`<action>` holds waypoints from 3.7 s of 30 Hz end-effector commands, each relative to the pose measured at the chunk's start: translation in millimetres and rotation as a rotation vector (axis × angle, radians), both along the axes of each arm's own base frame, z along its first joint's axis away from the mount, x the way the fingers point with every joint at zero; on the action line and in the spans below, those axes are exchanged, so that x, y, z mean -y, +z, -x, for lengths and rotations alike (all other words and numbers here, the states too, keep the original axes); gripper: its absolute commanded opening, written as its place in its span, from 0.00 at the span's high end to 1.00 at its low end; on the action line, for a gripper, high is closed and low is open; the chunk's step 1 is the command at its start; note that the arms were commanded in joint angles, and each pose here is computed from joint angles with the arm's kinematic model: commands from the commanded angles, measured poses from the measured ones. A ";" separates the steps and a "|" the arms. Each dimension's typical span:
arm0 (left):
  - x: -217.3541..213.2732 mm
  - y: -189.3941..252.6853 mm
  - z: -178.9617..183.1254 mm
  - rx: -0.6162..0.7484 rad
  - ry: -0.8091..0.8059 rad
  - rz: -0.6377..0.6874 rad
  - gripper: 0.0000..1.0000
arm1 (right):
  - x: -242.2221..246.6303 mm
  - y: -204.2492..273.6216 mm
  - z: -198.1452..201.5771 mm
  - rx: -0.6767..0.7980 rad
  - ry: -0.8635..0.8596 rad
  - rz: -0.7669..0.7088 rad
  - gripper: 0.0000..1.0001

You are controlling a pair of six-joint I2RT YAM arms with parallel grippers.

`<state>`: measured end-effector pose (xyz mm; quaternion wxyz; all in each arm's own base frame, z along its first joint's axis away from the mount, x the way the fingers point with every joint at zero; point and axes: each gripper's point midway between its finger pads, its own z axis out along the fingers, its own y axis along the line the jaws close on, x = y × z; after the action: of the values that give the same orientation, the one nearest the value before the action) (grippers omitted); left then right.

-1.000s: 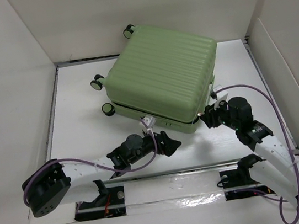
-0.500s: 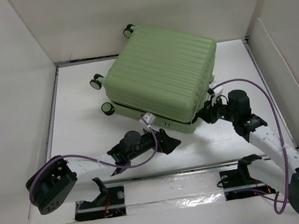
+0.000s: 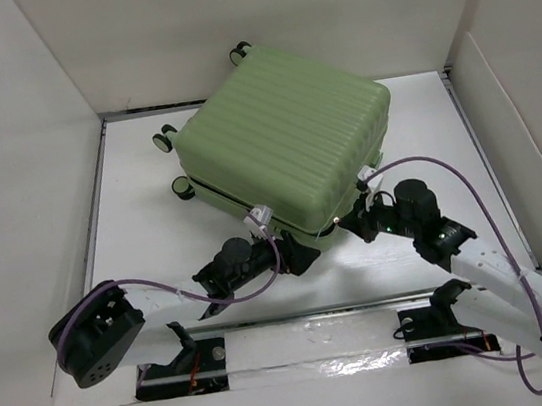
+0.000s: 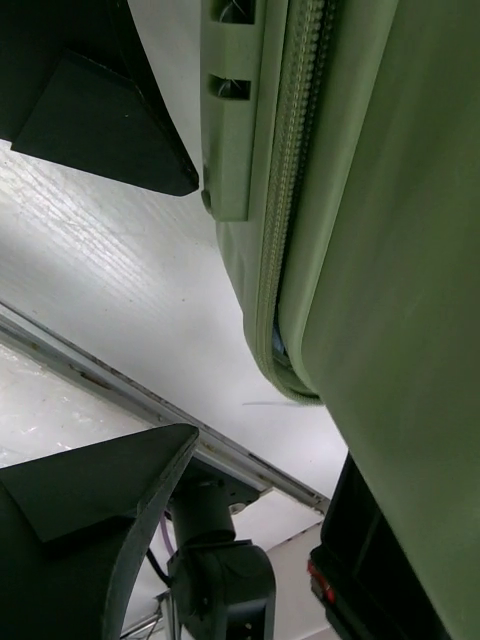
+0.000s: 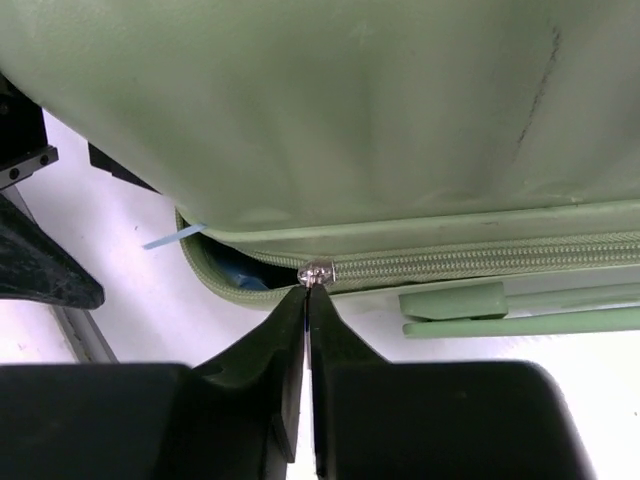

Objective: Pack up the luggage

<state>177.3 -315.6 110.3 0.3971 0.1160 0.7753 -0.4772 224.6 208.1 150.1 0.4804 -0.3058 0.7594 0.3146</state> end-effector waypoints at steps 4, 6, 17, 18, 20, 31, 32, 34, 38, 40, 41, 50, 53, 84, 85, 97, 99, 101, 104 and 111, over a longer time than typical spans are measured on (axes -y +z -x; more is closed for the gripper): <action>6.4 15.8 -27.5 0.026 0.085 0.058 0.01 | 16.0 -12.0 13.6 -0.032 -0.101 0.027 1.00; 4.7 13.1 -33.5 0.013 0.093 0.066 0.01 | 13.2 -17.0 20.3 -0.049 -0.105 0.010 1.00; 3.6 13.1 -25.1 -0.004 0.052 0.102 0.01 | 9.7 -12.0 -0.8 -0.012 -0.136 0.041 0.48; 2.0 13.6 -24.2 0.000 0.053 0.102 0.01 | 7.4 -11.1 -2.3 -0.009 -0.127 0.041 0.48; -0.1 12.0 -23.7 -0.001 0.057 0.094 0.01 | 5.8 -8.1 -4.3 -0.002 -0.122 0.042 0.48; 0.8 11.2 -22.1 0.023 0.063 0.038 0.01 | 0.1 15.8 -23.8 0.072 -0.129 0.008 0.51; 1.2 11.1 -22.5 0.023 0.063 0.036 0.01 | -2.3 15.1 -23.5 0.066 -0.115 0.009 0.55; 2.7 12.2 -24.5 0.030 0.064 0.033 0.01 | -6.5 9.9 -24.3 0.040 -0.097 0.019 0.75; 7.0 18.0 -34.2 0.057 0.084 0.027 0.01 | -10.1 -0.2 -20.2 -0.003 -0.069 0.033 1.00; 11.9 24.8 -41.9 0.075 0.097 0.026 0.01 | -10.3 1.7 -11.4 0.006 -0.062 0.023 1.00; 11.1 26.5 -47.7 0.081 0.125 0.025 0.01 | -14.1 4.0 -3.9 0.004 -0.059 0.012 1.00; 27.8 50.8 -91.4 0.120 0.209 0.043 0.01 | -48.3 -8.8 87.1 -0.124 0.122 0.091 1.00; 38.0 53.5 -93.0 0.120 0.200 0.055 0.01 | -77.9 0.4 109.5 -0.116 0.176 0.056 1.00; -309.4 177.3 -235.4 -0.009 1.075 0.435 0.03 | -80.2 3.8 65.9 -0.013 -0.154 -0.108 1.00; -317.4 177.8 -264.4 -0.034 1.089 0.402 0.13 | -80.2 4.2 66.0 -0.011 -0.151 -0.108 1.00; -297.8 160.8 -345.1 -0.127 0.909 0.332 0.01 | -77.3 1.0 72.5 -0.006 -0.114 -0.107 1.00; -285.1 154.7 -350.0 -0.154 0.875 0.324 0.01 | -77.9 1.0 72.5 -0.004 -0.111 -0.105 1.00; -277.0 158.8 -354.4 -0.151 0.849 0.353 0.01 | -79.4 0.3 72.5 -0.007 -0.108 -0.099 1.00; -273.7 158.5 -365.0 -0.174 0.848 0.345 0.02 | -80.7 0.5 72.4 -0.011 -0.108 -0.098 1.00; -256.9 143.6 -372.7 -0.226 0.824 0.365 0.05 | -82.1 -2.4 72.3 -0.017 -0.108 -0.090 1.00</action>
<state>548.5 -45.3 228.8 0.4734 -0.3441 0.7133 -0.3857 176.8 265.5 140.1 0.5323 -0.2008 0.7798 0.2611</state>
